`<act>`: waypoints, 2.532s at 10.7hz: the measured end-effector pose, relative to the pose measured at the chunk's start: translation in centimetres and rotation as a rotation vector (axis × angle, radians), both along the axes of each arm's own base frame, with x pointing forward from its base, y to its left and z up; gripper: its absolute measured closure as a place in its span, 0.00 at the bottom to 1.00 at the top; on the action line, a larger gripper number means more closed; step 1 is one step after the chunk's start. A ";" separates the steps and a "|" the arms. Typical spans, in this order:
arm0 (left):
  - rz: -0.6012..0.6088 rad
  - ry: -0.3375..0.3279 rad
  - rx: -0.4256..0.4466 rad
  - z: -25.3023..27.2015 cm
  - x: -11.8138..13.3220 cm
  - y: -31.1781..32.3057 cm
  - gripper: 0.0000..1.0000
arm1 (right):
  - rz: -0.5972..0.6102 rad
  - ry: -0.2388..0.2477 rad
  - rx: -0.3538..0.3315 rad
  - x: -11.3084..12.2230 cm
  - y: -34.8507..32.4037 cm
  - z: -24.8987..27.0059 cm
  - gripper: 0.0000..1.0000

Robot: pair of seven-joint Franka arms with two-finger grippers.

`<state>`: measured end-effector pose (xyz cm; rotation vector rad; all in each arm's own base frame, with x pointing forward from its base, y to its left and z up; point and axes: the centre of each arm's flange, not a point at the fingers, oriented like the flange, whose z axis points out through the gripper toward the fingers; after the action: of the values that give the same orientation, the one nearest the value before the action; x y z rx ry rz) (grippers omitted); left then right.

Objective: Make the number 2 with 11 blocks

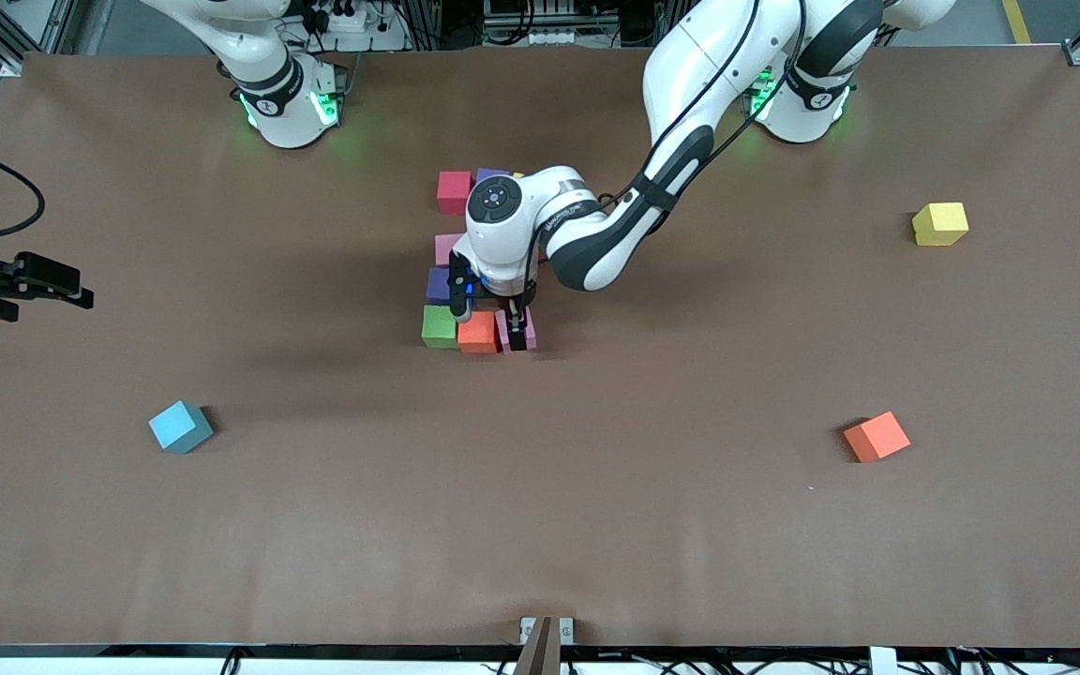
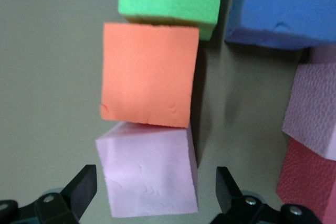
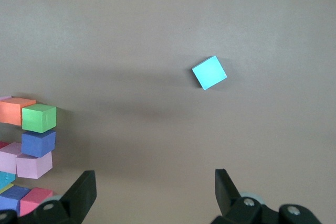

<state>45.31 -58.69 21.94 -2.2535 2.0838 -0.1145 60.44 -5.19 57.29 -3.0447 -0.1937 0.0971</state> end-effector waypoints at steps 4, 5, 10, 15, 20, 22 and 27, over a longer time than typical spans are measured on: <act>0.008 -0.004 0.033 3.6 -0.2 0.1 0.00 | 0.001 0.000 0.001 0.0 0.0 0.0 0.00; 0.032 0.001 0.041 5.5 0.0 0.4 0.00 | 0.002 -0.001 0.001 0.0 0.0 0.0 0.00; 0.349 0.069 0.069 19.0 9.9 14.3 0.00 | 0.016 -0.011 -0.010 0.2 1.2 0.1 0.00; 0.662 -0.022 0.015 32.0 15.3 30.5 0.00 | -0.007 -0.010 -0.020 0.2 2.1 0.3 0.00; 0.894 -0.018 -0.003 38.0 16.0 43.2 0.00 | -0.007 -0.013 -0.021 0.1 2.2 0.5 0.00; 0.984 0.026 -0.062 39.3 16.2 48.0 0.00 | -0.007 -0.013 -0.021 0.0 2.2 0.5 0.00; 1.259 0.065 -0.112 41.5 13.9 53.1 0.00 | -0.009 -0.013 -0.022 0.0 2.1 0.5 0.00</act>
<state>59.21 -5.58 63.40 -3.1375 0.3624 -0.0706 60.47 -3.07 57.82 -3.0682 -0.1815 0.0797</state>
